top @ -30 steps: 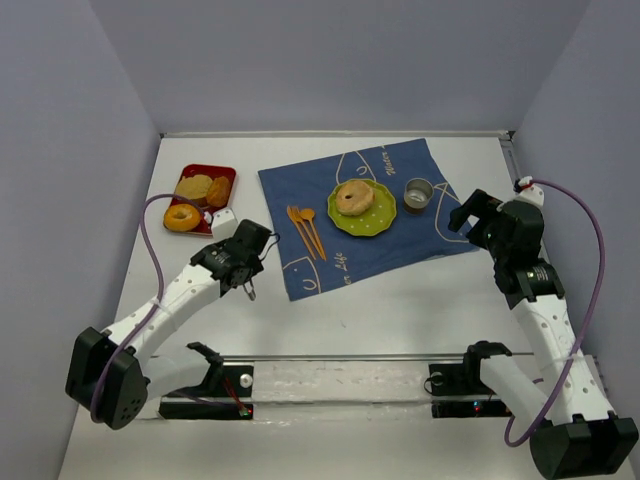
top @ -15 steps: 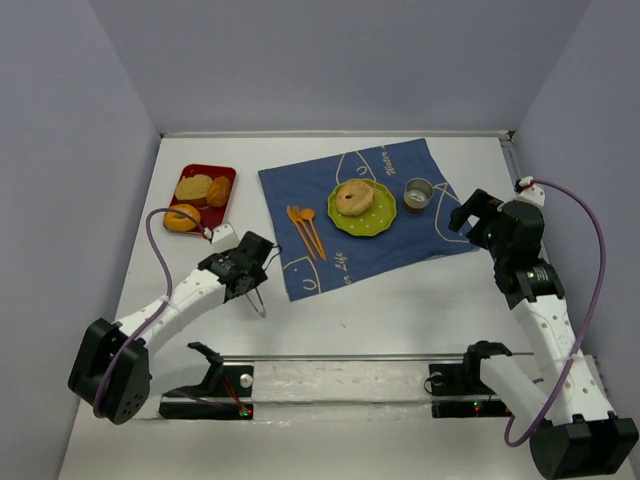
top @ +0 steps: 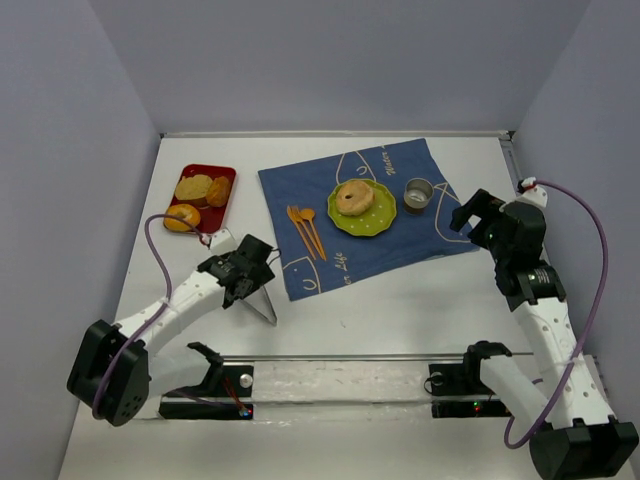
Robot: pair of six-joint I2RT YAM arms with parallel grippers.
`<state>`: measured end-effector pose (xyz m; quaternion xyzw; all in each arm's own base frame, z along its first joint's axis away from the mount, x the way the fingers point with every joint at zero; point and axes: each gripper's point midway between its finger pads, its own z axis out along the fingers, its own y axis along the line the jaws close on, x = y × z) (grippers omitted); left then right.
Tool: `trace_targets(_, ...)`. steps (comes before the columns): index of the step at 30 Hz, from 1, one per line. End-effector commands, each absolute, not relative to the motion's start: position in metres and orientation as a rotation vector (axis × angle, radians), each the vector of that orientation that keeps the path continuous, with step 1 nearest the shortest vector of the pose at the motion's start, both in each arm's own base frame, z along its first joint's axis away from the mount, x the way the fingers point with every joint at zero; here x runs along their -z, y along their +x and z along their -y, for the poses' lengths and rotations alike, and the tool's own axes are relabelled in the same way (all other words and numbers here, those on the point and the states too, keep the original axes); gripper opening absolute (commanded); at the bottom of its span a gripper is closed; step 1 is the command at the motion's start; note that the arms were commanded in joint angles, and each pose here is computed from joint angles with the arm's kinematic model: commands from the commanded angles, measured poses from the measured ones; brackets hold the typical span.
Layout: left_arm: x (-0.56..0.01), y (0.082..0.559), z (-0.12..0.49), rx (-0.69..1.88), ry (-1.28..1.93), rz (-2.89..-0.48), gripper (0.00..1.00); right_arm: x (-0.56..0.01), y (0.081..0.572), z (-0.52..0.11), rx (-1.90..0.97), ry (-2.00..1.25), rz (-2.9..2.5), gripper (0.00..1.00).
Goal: Place the bread
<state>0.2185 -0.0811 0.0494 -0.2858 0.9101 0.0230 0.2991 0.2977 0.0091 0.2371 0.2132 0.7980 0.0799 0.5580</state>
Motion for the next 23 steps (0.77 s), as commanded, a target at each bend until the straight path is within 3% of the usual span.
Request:
trace_targets(1,-0.111,0.244,0.084,0.012,-0.772,-2.267,0.99,-0.248,0.297,-0.004,-0.178,0.521,-1.829,1.0)
trace_targets(5,-0.19,0.262,0.069,0.015,-0.796,-2.071,0.99,-0.249,0.297,-0.001,-0.168,0.54,-1.823,1.0)
trace_targets(10,-0.288,0.285,0.074,0.217,-0.75,-1.807,0.99,-0.248,0.297,0.0,-0.16,0.556,-1.828,1.0)
trace_targets(14,-0.312,0.289,0.074,0.231,-0.718,-1.765,0.99,-0.253,0.293,0.003,-0.145,0.564,-1.825,1.0)
trace_targets(23,-0.309,0.284,0.063,0.174,-0.753,-1.765,0.99,-0.253,0.291,0.007,-0.132,0.582,-1.811,1.0)
